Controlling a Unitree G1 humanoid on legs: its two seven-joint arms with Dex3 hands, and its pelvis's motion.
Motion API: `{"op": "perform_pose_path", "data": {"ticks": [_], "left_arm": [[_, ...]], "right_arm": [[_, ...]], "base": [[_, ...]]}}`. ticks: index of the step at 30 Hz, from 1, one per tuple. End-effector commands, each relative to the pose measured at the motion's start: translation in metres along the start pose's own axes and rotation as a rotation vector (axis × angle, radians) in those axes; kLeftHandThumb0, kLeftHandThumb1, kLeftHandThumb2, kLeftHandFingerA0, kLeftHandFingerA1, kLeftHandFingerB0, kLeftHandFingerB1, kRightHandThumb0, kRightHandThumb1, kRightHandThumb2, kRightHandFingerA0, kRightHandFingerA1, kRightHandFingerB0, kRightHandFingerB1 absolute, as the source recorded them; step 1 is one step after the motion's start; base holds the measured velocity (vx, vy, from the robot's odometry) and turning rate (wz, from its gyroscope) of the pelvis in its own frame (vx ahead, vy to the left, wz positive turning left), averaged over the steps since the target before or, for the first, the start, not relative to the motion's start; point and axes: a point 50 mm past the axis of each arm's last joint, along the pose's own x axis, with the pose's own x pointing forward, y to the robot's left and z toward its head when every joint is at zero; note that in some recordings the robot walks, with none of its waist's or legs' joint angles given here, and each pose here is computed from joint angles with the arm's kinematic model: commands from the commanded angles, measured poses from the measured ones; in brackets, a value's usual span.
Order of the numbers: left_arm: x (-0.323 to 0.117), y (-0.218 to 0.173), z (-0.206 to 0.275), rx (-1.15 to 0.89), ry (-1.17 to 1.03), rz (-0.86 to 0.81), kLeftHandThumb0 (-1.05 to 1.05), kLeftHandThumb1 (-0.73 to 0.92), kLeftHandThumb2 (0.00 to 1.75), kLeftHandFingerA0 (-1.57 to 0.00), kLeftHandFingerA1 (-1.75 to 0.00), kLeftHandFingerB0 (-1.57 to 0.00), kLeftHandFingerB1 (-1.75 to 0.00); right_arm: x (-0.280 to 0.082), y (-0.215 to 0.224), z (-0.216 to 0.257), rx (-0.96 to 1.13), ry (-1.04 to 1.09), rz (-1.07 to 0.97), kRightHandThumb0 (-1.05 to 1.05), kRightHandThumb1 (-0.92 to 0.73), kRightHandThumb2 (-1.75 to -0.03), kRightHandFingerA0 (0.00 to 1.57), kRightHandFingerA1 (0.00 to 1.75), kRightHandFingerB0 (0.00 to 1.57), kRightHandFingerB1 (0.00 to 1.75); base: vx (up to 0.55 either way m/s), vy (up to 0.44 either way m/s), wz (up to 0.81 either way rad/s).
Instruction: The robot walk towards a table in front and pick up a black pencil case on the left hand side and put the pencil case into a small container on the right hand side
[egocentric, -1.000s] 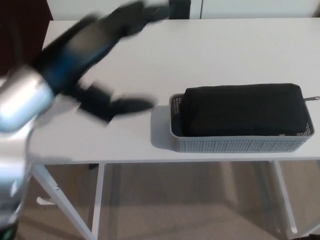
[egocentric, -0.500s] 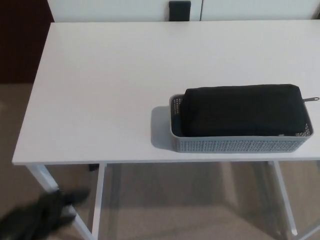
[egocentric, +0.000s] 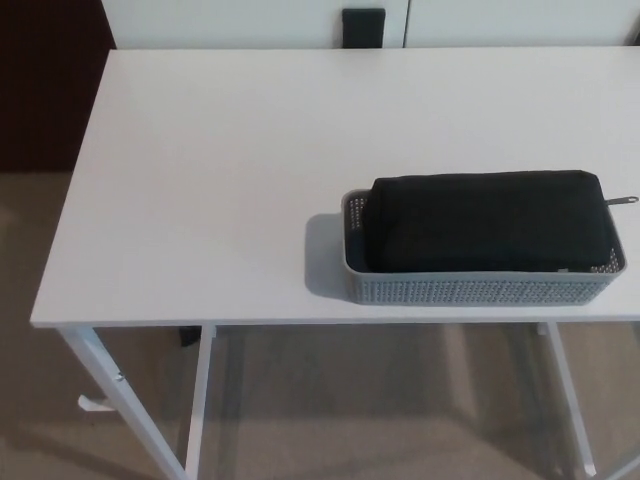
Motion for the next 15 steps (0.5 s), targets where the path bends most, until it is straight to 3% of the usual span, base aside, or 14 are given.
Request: {"op": "perform_pose_path", "data": {"ticks": [1,2,3,4,7,8,9,10,11,12,13,15], "left_arm": [[0.053,0.050,-0.012,-0.090,0.149,0.351,-0.71,0.48,0.85,0.00,-0.26,0.00,-0.20],[0.054,0.052,-0.011,-0.094,0.154,0.369,-0.71,0.48,0.85,0.00,-0.26,0.00,-0.20],[0.055,0.056,-0.013,-0.100,0.183,0.423,-0.69,0.46,0.82,-0.03,-0.35,-0.04,-0.24],[0.055,0.057,-0.017,-0.106,0.205,0.450,-0.71,0.44,0.84,0.00,-0.39,-0.09,-0.26],[0.056,0.056,-0.023,-0.085,0.231,0.417,-0.73,0.43,0.86,-0.01,-0.45,-0.02,-0.22],[0.056,0.058,-0.023,-0.068,0.243,0.419,-0.81,0.57,0.58,-0.07,-0.34,0.00,-0.25],[0.056,0.059,-0.020,-0.072,0.217,0.430,-0.74,0.56,0.57,-0.07,-0.33,-0.05,-0.25],[0.055,0.060,-0.018,-0.085,0.181,0.441,-0.73,0.45,0.83,0.00,-0.42,-0.13,-0.29],[0.054,0.061,-0.016,-0.101,0.145,0.451,-0.73,0.45,0.83,0.00,-0.42,-0.13,-0.29],[0.054,0.062,-0.015,-0.107,0.132,0.452,-0.73,0.51,0.57,-0.08,-0.36,-0.10,-0.26],[0.052,0.064,-0.011,-0.152,0.085,0.426,-0.72,0.44,0.82,-0.04,-0.29,-0.11,-0.18],[0.051,0.068,-0.006,-0.140,0.043,0.427,-0.75,0.46,0.82,-0.05,-0.34,-0.12,-0.19]], "right_arm": [[-0.013,-0.001,-0.015,0.056,-0.025,-0.053,-0.74,-0.67,-0.60,0.65,0.66,0.45,0.48],[-0.013,0.000,-0.015,0.062,-0.029,-0.054,-0.74,-0.67,-0.60,0.65,0.66,0.45,0.48],[-0.013,0.000,-0.014,0.051,-0.030,-0.057,-0.79,-0.53,-0.78,0.62,0.70,0.42,0.54],[-0.013,0.000,-0.014,0.062,-0.036,-0.055,-0.73,-0.67,-0.60,0.64,0.67,0.44,0.49],[-0.011,-0.004,-0.010,0.063,-0.045,-0.067,-0.73,-0.67,-0.60,0.66,0.67,0.44,0.48],[-0.010,-0.007,-0.008,0.061,-0.056,-0.074,-0.74,-0.67,-0.60,0.64,0.69,0.44,0.50],[-0.010,-0.010,-0.006,0.069,-0.065,-0.081,-0.78,-0.52,-0.78,0.64,0.72,0.41,0.56],[-0.009,-0.011,-0.004,0.073,-0.073,-0.086,-0.81,-0.53,-0.78,0.64,0.74,0.40,0.57],[-0.009,-0.012,-0.002,0.074,-0.082,-0.088,-0.81,-0.53,-0.78,0.64,0.74,0.40,0.57],[-0.008,-0.012,-0.002,0.085,-0.082,-0.091,-0.77,-0.66,-0.60,0.62,0.73,0.41,0.53],[-0.008,-0.013,0.000,0.116,-0.089,-0.113,-0.77,-0.65,-0.61,0.57,0.69,0.36,0.48],[-0.006,-0.012,0.003,0.128,-0.108,-0.142,-0.78,-0.66,-0.61,0.55,0.72,0.34,0.49]], "base": [[0.00,0.000,0.00],[0.00,0.000,0.00],[0.00,0.000,0.00],[0.00,0.000,0.00],[0.00,0.000,0.00],[0.00,0.000,0.00],[0.00,0.000,0.00],[0.00,0.000,0.00],[0.00,0.000,0.00],[0.00,0.000,0.00],[0.00,0.000,0.00],[0.00,0.000,0.00]]}}
